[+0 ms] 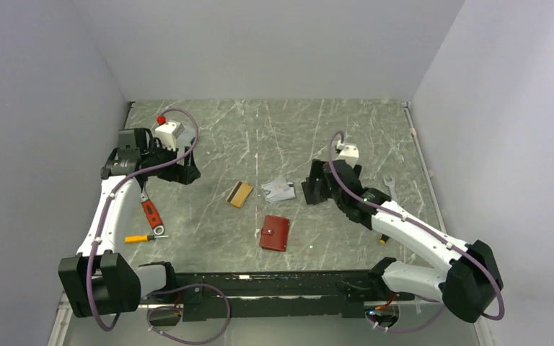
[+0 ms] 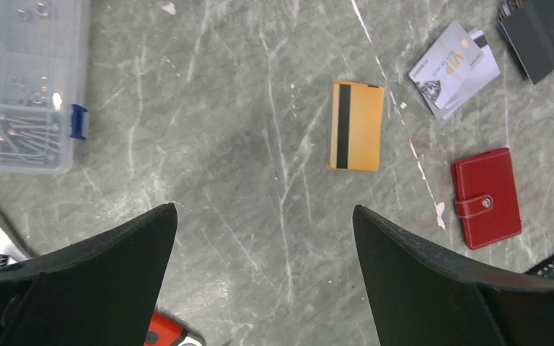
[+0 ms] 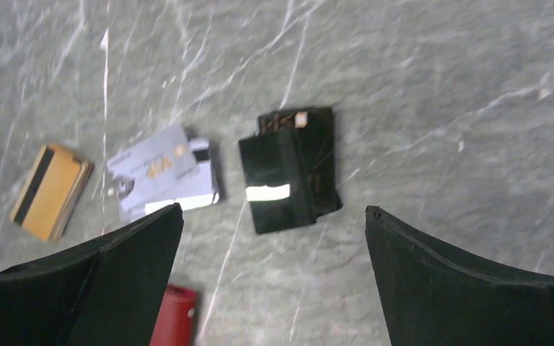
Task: Put the credit cards into the card holder
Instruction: Pick up the card holder from the center of the board.
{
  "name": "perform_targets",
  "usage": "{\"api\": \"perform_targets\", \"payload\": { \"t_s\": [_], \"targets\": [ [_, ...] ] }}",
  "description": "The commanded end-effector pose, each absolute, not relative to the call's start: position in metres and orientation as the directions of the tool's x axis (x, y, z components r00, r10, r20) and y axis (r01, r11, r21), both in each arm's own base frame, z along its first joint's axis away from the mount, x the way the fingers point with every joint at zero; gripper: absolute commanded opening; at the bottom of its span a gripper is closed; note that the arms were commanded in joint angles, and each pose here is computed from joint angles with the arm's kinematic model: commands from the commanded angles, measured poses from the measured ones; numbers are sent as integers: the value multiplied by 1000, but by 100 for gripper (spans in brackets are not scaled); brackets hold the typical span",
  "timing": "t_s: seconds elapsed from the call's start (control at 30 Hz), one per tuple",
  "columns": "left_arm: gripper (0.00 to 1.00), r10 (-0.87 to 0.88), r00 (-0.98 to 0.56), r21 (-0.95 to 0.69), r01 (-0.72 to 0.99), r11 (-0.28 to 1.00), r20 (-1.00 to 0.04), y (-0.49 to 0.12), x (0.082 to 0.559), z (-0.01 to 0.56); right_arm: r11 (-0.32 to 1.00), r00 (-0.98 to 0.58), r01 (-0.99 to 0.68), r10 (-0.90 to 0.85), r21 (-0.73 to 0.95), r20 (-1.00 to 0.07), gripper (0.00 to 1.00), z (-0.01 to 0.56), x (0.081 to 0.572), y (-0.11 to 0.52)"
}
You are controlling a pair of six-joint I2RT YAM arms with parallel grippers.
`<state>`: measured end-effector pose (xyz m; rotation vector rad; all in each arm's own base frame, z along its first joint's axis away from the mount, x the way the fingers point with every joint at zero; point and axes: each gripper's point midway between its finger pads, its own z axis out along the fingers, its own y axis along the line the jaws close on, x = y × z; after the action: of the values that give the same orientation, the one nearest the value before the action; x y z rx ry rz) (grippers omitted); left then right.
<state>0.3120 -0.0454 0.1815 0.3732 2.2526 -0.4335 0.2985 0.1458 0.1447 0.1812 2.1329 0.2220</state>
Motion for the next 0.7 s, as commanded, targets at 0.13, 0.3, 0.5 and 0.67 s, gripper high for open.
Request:
{"api": "perform_targets", "payload": {
  "t_s": [0.13,0.3,0.5,0.67],
  "targets": [
    [99,162,-692,-332,521,787,-703,-96,280,167,985,-639,-91,53,144,-768,100,106,235,204],
    [99,210,-706,-383,580,719,-676,-136,265,148,956,-687,-186,37,225,-725,99,86,213,232],
    [99,240,-733,-427,594,681,-636,-162,259,114,925,-715,-230,51,303,-697,93,74,202,246],
    [99,276,-726,-464,637,616,-629,-191,253,102,894,-738,-258,62,366,-672,88,65,195,259]
  ]
}}
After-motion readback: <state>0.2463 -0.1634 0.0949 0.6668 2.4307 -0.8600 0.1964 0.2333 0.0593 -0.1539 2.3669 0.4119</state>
